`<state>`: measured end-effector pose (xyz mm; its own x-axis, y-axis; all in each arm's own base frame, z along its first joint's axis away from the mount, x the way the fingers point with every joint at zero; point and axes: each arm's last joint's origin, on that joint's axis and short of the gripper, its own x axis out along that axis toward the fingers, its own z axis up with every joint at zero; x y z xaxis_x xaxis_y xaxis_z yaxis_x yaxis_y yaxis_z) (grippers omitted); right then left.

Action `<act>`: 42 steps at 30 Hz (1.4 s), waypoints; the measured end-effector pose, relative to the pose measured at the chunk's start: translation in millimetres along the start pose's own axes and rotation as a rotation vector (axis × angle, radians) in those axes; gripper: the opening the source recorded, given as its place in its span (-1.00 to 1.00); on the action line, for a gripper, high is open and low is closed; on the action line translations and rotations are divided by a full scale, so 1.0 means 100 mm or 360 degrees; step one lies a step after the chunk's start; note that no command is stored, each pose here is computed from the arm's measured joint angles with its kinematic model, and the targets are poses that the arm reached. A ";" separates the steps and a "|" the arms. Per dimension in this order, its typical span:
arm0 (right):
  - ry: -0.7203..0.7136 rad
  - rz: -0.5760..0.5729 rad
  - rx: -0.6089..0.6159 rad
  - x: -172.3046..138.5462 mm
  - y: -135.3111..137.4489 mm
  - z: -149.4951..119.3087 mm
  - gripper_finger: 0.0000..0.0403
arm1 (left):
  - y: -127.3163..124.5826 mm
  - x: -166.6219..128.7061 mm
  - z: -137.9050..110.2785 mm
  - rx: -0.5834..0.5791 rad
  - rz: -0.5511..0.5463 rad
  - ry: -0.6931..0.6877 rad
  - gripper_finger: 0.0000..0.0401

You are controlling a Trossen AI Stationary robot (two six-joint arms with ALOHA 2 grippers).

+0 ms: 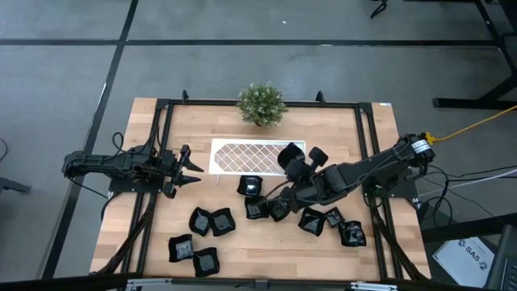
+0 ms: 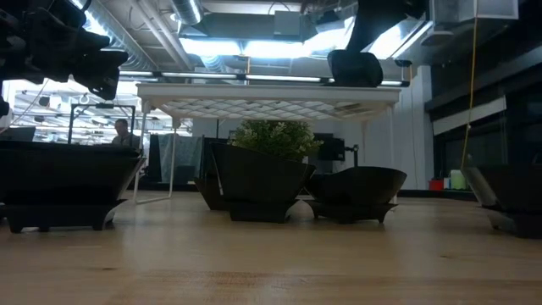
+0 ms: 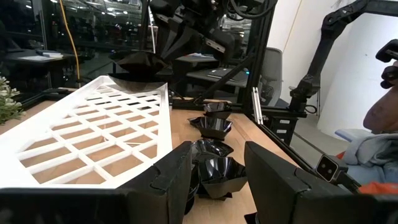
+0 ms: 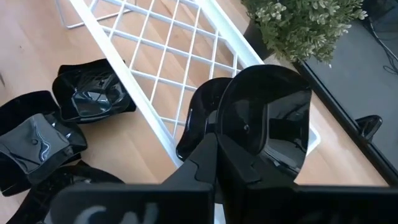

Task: Pick & Place Mini shaped plates
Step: Stack the black leaf-shaped plate on top of the black leaf-shaped plate on the shelf, then put the black distorted square plate on the shelf

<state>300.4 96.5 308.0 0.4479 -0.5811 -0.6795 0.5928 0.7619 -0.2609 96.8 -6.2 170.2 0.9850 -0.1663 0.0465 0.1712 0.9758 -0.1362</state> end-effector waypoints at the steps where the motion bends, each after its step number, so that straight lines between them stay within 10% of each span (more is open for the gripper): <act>1: 0.0000 0.0000 -0.0001 0.00 0.00 0.00 -0.96 | 0.00 0.00 0.00 0.0000 0.0001 0.0001 -0.29; 42: 0.0121 0.0279 -0.0072 -0.17 0.22 -0.22 -0.44 | 0.00 0.00 0.00 0.0000 0.0000 0.0001 -0.29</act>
<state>291.0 129.2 299.3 0.4885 -0.4163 -0.7668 0.4787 0.8627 -0.1634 96.8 -6.2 170.1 0.9850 -0.1662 0.0461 0.1710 0.9758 -0.1363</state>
